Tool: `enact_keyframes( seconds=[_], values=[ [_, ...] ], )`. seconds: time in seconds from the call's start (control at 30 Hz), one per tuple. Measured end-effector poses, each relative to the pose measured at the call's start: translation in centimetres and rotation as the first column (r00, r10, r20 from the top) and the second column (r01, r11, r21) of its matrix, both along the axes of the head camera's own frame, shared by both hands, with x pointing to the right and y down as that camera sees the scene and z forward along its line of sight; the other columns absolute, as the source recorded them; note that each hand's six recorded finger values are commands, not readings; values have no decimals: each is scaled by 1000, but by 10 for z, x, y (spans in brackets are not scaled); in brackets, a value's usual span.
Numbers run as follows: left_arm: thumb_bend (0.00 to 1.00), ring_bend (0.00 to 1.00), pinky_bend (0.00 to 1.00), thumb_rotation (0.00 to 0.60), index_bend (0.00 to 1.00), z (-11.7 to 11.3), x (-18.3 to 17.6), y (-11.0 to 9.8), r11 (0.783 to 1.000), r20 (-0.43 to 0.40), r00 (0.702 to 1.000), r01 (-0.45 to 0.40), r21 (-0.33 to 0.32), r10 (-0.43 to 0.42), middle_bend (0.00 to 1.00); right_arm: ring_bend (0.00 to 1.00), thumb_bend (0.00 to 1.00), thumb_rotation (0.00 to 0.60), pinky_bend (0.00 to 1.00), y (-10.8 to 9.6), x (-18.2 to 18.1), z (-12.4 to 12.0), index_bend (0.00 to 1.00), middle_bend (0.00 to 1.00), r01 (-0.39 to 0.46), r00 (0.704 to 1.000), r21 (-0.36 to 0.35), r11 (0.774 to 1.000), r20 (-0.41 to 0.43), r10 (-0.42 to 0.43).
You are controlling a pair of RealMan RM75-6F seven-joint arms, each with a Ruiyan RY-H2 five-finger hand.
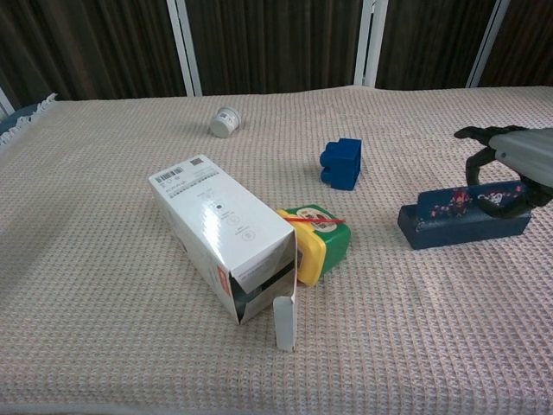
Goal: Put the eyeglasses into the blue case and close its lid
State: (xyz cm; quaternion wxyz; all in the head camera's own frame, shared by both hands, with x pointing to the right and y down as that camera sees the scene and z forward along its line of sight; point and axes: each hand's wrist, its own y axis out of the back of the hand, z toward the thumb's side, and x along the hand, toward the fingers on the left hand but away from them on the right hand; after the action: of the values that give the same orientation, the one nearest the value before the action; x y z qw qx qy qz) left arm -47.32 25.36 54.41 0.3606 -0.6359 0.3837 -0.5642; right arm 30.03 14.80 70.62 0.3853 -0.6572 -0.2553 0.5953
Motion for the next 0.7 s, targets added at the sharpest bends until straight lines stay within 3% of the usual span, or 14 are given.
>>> enact_keyframes(
  seconds=[0.33,0.57,0.7],
  values=[
    [450,0,49,600,0,-1,0,1,1000,-2,1000,0,1,0,0,0,559,600,0,-13,3,10,493,118,-18,999,13,1000,-34,19],
    [449,0,49,600,0,-2,-1,1,1000,-3,1000,3,4,-3,0,0,508,600,0,-27,4,14,477,115,-41,998,39,998,-44,42],
    [449,0,49,600,0,-3,-1,1,1000,-5,1000,4,8,-4,0,0,428,600,0,-28,7,9,449,108,-50,998,62,997,-39,52]
  ],
)
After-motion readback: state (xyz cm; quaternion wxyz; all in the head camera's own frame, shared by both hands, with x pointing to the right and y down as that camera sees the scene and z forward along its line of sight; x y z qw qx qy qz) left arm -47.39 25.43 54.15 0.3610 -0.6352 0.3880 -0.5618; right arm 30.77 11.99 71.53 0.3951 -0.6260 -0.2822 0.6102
